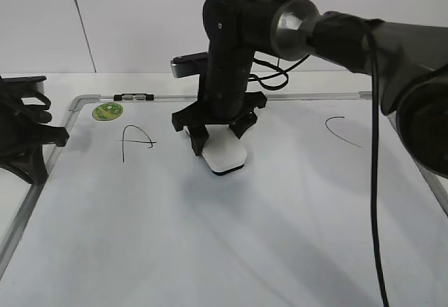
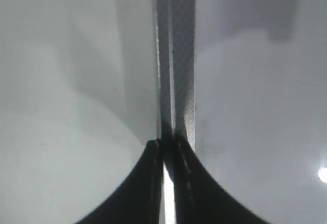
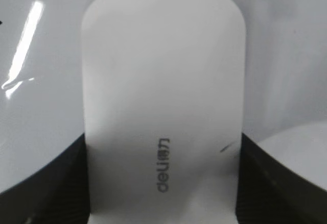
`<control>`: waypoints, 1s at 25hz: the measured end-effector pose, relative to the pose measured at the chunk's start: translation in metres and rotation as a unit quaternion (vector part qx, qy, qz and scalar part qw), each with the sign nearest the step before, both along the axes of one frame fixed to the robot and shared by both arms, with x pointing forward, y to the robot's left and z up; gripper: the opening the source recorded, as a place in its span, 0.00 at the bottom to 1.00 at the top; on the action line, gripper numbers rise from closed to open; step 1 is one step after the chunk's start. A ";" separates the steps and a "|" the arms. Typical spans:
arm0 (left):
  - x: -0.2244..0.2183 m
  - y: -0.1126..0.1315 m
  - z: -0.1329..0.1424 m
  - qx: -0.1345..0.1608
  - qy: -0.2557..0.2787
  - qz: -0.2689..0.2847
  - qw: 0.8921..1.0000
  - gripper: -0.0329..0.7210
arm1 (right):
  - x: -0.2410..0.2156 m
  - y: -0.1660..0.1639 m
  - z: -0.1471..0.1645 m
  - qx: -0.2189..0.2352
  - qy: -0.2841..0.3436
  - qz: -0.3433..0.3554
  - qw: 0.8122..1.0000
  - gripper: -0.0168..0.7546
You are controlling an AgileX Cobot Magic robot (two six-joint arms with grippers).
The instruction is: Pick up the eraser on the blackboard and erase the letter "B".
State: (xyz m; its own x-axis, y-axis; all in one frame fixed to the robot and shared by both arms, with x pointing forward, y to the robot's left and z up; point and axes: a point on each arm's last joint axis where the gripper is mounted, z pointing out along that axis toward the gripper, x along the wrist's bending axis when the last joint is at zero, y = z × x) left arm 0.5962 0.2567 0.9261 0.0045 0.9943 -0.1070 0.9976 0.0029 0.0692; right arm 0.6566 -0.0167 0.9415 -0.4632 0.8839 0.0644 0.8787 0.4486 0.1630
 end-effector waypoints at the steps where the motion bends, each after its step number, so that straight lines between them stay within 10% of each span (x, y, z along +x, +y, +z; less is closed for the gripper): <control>1: 0.000 0.000 0.000 0.000 0.000 0.000 1.000 0.07 | 0.001 -0.002 0.000 -0.001 0.000 -0.003 1.000 0.72; 15: 0.000 0.000 0.000 -0.002 -0.001 0.001 1.000 0.07 | 0.064 -0.128 0.001 -0.007 -0.008 -0.156 0.988 0.72; 25: 0.000 0.001 0.000 0.001 0.003 -0.001 1.000 0.07 | 0.048 -0.085 0.001 -0.005 -0.010 -0.108 0.994 0.72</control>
State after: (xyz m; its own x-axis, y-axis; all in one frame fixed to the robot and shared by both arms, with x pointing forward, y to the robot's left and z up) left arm 0.5959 0.2573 0.9261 0.0050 0.9945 -0.1047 0.9980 0.0018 0.0639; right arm 0.7047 -0.1018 0.9429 -0.2637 0.9634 0.0484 0.9514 0.2515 0.1780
